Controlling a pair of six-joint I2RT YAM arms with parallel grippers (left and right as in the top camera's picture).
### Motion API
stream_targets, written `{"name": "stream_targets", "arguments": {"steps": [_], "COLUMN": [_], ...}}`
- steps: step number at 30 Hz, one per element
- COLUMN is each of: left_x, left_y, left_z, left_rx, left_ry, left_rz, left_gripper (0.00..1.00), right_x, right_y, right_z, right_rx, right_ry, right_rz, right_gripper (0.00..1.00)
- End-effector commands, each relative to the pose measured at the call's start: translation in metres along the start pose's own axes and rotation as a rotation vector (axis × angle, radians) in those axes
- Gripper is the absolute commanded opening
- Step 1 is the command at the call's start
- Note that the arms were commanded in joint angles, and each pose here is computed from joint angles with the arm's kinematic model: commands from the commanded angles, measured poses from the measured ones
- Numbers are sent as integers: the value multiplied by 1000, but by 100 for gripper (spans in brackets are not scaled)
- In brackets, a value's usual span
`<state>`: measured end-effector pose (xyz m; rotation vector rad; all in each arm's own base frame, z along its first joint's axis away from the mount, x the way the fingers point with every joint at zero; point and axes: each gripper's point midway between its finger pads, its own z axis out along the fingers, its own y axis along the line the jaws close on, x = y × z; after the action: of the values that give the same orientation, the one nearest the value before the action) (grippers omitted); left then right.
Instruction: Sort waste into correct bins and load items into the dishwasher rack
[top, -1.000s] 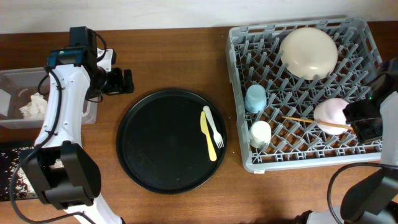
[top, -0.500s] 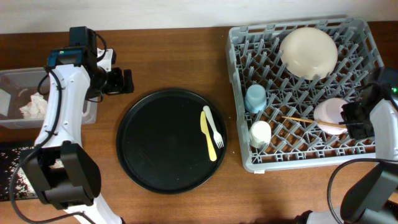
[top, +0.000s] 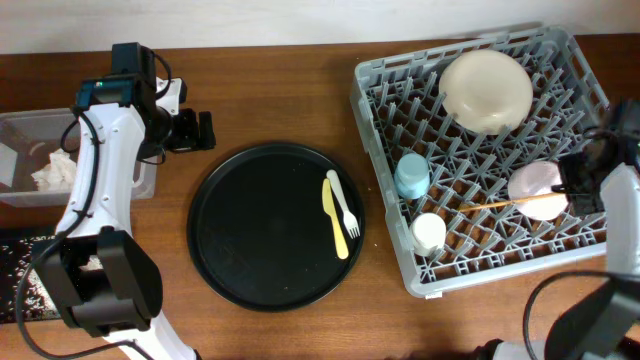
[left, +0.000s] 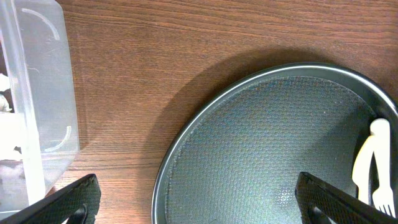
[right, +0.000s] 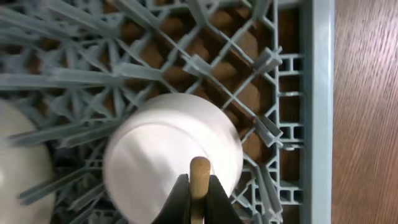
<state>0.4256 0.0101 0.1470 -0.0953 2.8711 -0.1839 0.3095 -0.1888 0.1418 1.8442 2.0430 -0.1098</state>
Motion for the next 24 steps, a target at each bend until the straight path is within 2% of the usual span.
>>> {"name": "stream_targets", "arguments": {"steps": [1, 4, 5, 7, 8, 10, 13, 16, 18, 21, 24], "left_x": [-4, -4, -4, -4, -4, -4, -4, -4, -4, -4, -4], "left_y": [1, 1, 1, 1, 1, 1, 1, 1, 1, 1, 1], "left_z": [-6, -6, -6, -6, -6, -6, -6, -6, -6, -6, -6], "left_rx": [-5, -5, -4, -5, -4, -5, -5, -5, -5, -4, -5], "left_ry": [-20, -20, -20, -20, -20, -20, -20, -20, -20, -20, -20], "left_rz": [-9, -9, -9, -9, -9, -9, -9, -9, -9, -9, -9], "left_gripper": [100, 100, 100, 100, 100, 100, 100, 100, 100, 100, 100], "right_x": [-31, -55, -62, -56, -33, 37, 124, 165, 185, 199, 198], "right_y": [18, 36, 45, 73, 93, 125, 129, 130, 133, 142, 164], "right_z": [-49, -102, -125, -178, -194, -216, -190, -152, -104, -66, -57], "right_rx": [-124, -274, -318, -411, -510, -751, -771, -680, -522, -477, -491], "right_ry": [-137, -265, -329, -451, -440, -367, -263, -134, -55, 36, 1], "right_rz": [-15, -67, -173, -540, -738, -1123, -1655, -1786, -1865, -1795, -1643], "right_gripper": [4, 4, 4, 4, 4, 4, 4, 4, 4, 4, 4]}}
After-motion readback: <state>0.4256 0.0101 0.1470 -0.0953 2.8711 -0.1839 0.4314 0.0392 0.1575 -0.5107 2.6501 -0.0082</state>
